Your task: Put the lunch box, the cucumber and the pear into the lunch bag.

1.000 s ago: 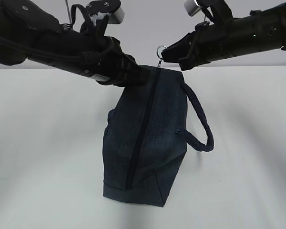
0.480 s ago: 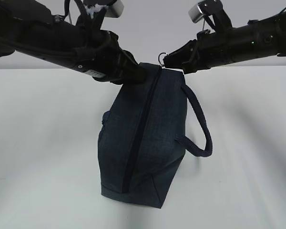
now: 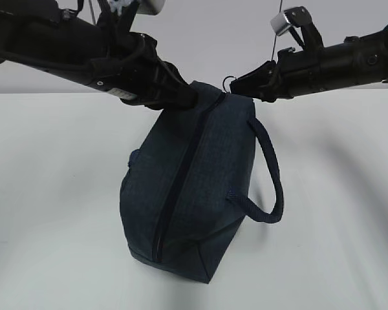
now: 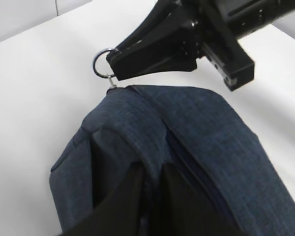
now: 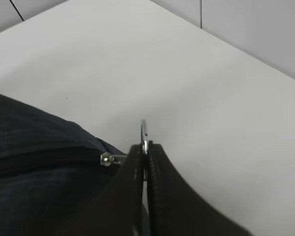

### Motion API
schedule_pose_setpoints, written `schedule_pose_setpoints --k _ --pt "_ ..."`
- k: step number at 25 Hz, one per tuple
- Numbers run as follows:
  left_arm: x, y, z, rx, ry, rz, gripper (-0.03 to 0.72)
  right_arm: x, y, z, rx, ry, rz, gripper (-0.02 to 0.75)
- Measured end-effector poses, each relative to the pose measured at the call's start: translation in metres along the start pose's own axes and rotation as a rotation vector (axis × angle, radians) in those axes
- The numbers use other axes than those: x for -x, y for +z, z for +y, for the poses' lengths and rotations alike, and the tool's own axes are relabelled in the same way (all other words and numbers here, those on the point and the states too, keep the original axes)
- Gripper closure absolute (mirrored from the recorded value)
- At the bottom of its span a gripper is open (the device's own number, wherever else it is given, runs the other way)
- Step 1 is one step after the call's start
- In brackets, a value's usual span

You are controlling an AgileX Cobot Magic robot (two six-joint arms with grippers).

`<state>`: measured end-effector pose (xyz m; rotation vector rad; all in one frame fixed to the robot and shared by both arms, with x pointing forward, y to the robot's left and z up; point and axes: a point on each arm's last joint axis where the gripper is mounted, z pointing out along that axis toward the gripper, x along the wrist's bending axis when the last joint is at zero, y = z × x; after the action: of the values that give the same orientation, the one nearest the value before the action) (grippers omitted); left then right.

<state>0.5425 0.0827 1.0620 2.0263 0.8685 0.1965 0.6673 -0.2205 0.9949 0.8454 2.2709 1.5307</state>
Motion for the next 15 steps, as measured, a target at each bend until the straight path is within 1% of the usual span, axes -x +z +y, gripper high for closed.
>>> schedule_pose_setpoints --k 15 --pt "0.002 -0.007 0.002 0.009 0.02 0.004 0.661 0.013 0.021 -0.031 -0.032 0.085 0.023 0.738"
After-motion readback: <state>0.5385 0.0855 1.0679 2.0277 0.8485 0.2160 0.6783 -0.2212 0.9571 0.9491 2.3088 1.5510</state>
